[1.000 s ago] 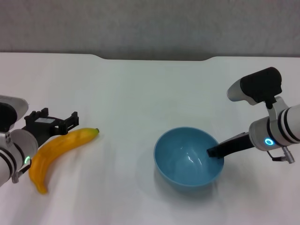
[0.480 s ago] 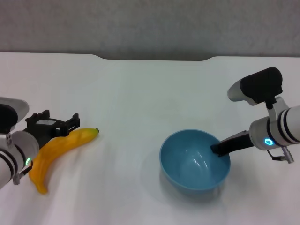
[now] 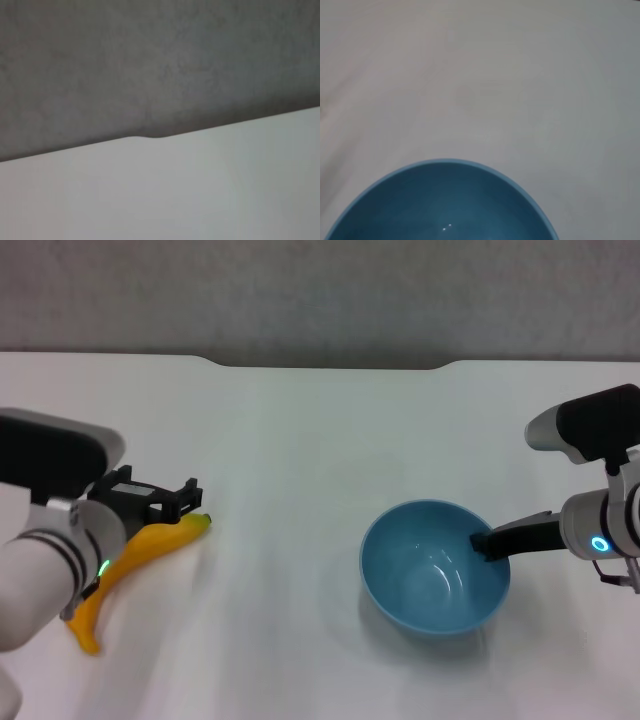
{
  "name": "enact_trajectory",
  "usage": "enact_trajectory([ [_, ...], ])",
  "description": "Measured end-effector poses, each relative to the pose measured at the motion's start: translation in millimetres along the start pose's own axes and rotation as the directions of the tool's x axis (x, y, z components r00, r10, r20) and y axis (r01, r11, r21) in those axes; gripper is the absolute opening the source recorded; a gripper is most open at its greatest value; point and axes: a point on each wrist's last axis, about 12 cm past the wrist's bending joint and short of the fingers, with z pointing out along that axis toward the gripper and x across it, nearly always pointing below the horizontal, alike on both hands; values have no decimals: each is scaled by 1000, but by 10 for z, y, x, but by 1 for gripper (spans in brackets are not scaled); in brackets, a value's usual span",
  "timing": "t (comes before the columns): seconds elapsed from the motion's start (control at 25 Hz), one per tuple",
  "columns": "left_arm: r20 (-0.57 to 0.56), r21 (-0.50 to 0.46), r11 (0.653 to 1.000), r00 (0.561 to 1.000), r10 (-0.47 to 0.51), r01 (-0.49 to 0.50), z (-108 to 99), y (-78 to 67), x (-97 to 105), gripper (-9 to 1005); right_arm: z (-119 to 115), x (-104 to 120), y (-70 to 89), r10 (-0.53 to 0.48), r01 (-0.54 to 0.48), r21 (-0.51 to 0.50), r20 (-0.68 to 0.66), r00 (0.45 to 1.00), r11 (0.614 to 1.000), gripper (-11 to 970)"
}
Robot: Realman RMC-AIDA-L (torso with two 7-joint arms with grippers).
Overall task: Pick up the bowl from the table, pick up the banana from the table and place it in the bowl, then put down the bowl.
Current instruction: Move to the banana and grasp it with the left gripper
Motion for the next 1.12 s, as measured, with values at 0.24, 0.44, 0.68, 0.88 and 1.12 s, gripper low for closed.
enact_trajectory([
  [0.24, -151, 43, 999, 988, 14, -8, 5, -7, -193, 800, -9, -2, -11, 4, -4, 2, 4, 1000, 1000, 36],
  [0.44, -235, 57, 996, 969, 77, -65, -2, 24, -247, 797, -11, -5, -17, 7, -7, 4, 8, 1000, 1000, 36],
  [0.68, -276, 13, 991, 952, 130, -132, 31, 120, -242, 792, -15, -18, -23, 7, -7, 9, 17, 1000, 1000, 37],
  [0.88, -293, 7, 981, 938, 185, -192, 92, 107, -214, 789, -16, -16, -24, 7, -7, 9, 17, 1000, 1000, 38],
  [1.12, -339, 11, 970, 912, 233, -244, 166, 75, -102, 784, -19, -24, -22, 5, -5, 9, 20, 1000, 1000, 39],
])
